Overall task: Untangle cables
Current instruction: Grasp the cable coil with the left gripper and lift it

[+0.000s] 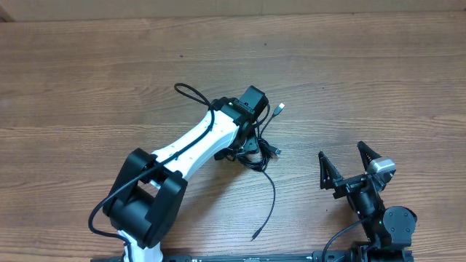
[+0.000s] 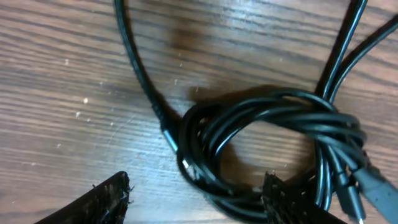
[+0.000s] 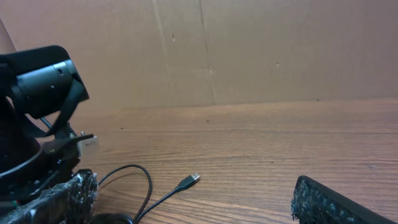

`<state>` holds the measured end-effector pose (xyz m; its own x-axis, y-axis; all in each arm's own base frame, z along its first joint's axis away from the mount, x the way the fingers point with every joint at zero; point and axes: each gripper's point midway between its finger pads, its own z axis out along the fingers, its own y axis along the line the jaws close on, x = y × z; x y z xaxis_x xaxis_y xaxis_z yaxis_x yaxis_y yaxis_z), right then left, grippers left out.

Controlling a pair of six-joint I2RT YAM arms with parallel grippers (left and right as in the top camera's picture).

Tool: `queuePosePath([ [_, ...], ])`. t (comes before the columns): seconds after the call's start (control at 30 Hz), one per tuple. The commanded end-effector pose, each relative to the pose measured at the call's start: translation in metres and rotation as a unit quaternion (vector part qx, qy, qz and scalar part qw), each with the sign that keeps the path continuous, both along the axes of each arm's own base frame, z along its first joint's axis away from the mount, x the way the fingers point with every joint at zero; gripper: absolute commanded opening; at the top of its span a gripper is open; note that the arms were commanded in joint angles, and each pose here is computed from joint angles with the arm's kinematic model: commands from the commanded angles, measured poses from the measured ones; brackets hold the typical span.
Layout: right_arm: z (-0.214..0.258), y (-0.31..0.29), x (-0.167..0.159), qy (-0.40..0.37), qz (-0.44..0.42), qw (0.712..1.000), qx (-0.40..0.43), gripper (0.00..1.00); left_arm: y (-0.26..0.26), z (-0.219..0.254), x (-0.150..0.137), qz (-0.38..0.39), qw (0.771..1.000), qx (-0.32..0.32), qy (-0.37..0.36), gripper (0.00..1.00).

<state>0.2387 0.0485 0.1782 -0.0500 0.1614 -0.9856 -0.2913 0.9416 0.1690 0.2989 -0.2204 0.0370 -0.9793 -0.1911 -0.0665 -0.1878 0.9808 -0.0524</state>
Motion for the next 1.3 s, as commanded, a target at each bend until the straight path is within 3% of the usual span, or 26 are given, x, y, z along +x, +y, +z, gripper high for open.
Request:
queuePosePath([
  [0.0, -0.002, 0.001, 0.000, -0.002, 0.001, 1.000, -0.004, 1.00, -0.009, -0.007, 0.003, 0.023, 1.000, -0.009, 0.005, 0.67],
  [0.2, -0.002, 0.001, 0.000, -0.002, 0.001, 1.000, -0.004, 1.00, -0.011, -0.025, -0.004, 0.092, 0.995, -0.010, 0.038, 0.59],
  [0.37, -0.002, 0.001, 0.000, -0.002, 0.001, 1.000, -0.004, 1.00, -0.021, -0.038, -0.016, 0.174, 0.980, -0.029, 0.086, 0.59],
  [0.57, -0.002, 0.001, 0.000, -0.002, 0.001, 1.000, -0.004, 1.00, -0.020, -0.046, -0.019, 0.229, 0.968, -0.023, 0.099, 0.45],
  [0.7, -0.002, 0.001, 0.000, -0.002, 0.001, 1.000, -0.004, 1.00, -0.022, -0.046, -0.017, 0.229, 0.968, -0.027, 0.097, 0.42],
  [0.9, -0.002, 0.001, 0.000, -0.002, 0.001, 1.000, -0.004, 1.00, -0.024, -0.044, -0.014, 0.214, 0.970, -0.047, 0.108, 0.18],
  [0.97, -0.002, 0.001, 0.000, -0.002, 0.001, 1.000, -0.004, 1.00, -0.023, -0.042, -0.009, 0.190, 0.975, -0.053, 0.104, 0.05],
  [1.27, -0.002, 0.001, 0.000, -0.002, 0.001, 1.000, -0.004, 1.00, 0.000, 0.013, 0.018, 0.108, 0.987, -0.079, 0.092, 0.04],
])
